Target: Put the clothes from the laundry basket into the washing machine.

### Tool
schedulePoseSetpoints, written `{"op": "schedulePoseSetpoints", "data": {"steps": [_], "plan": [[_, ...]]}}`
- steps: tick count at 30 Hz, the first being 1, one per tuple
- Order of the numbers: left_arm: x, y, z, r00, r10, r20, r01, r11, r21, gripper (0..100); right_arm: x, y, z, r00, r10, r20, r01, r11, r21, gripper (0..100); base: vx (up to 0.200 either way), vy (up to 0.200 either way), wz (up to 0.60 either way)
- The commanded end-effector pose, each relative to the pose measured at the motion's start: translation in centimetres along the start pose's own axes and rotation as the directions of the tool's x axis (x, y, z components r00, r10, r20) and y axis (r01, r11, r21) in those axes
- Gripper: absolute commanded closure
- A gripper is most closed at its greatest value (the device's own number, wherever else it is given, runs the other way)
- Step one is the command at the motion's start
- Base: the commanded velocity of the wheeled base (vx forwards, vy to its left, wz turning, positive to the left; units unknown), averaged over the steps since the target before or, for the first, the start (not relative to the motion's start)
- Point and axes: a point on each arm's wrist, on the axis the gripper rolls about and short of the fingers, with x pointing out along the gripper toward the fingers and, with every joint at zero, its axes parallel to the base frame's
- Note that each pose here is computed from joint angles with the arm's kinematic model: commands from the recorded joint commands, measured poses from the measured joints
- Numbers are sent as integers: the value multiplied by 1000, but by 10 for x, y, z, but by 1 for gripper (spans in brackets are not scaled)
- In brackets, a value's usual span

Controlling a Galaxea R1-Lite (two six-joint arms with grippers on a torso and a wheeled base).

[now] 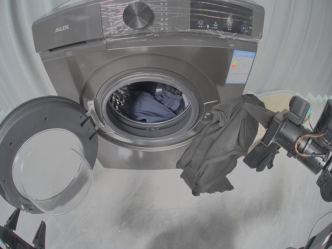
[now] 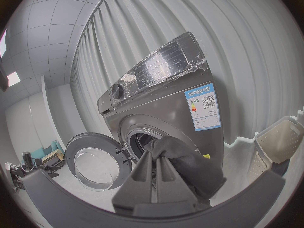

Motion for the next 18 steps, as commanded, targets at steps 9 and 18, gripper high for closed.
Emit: {"op": "schedulePoseSetpoints", "data": {"steps": [9,18], "plan": [[0,0,-3,1000,0,5,0,1000,0,0,3,-5,6,999,-25,26,24,1000,8,100,0,0,200],[0,0,-3,1000,0,5,0,1000,-1,0,3,-5,5,999,-27,24,26,1000,15,100,0,0,0]]}}
